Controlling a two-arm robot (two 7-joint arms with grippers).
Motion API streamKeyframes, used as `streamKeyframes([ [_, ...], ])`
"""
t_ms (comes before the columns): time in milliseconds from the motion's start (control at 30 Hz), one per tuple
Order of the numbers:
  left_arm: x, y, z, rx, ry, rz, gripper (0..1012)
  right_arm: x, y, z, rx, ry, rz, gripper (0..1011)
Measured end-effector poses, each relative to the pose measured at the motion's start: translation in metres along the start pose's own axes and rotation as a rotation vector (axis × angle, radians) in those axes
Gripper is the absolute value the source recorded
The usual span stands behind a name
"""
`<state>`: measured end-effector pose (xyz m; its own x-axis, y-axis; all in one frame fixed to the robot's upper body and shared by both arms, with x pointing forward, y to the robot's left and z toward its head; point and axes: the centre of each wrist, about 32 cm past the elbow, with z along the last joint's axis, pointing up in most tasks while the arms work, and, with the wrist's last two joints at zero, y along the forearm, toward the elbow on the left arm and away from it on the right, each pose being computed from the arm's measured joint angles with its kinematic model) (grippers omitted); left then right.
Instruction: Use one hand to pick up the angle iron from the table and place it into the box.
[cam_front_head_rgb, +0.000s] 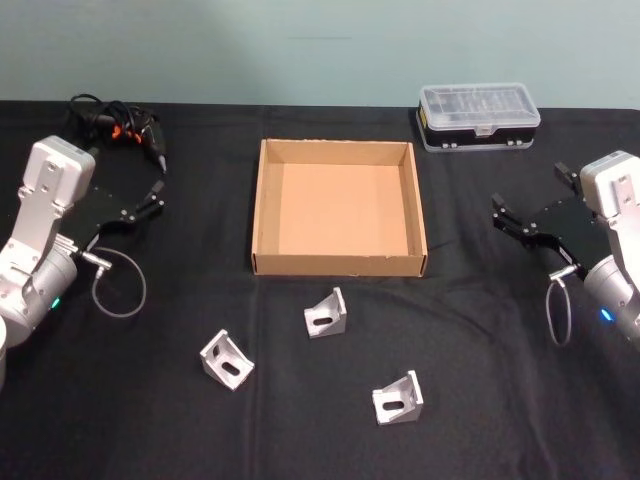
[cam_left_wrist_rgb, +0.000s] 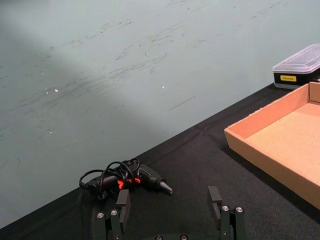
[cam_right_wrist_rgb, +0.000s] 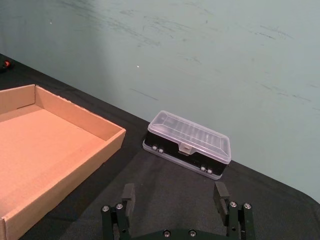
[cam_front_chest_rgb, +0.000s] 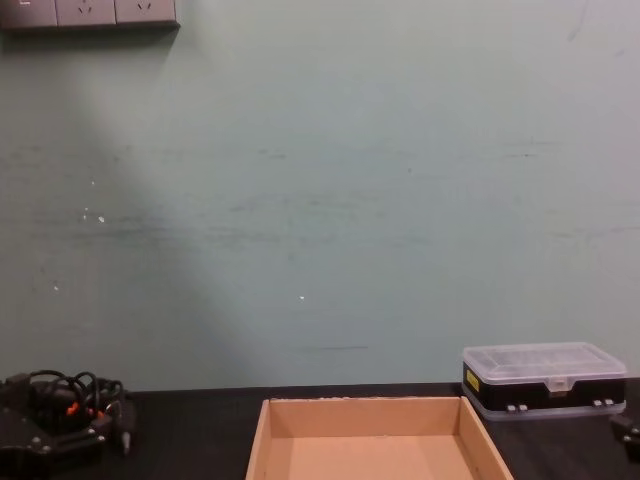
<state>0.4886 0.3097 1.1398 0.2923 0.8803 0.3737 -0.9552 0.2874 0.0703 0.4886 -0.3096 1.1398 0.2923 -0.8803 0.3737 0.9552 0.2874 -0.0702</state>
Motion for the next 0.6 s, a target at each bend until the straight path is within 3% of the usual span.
streamKeyframes([
  [600,0.0000,0.0000,0.0000,0.000,0.000,0.000,1011,0.0000,0.0000,0.0000,0.000,0.000,0.000,1000],
])
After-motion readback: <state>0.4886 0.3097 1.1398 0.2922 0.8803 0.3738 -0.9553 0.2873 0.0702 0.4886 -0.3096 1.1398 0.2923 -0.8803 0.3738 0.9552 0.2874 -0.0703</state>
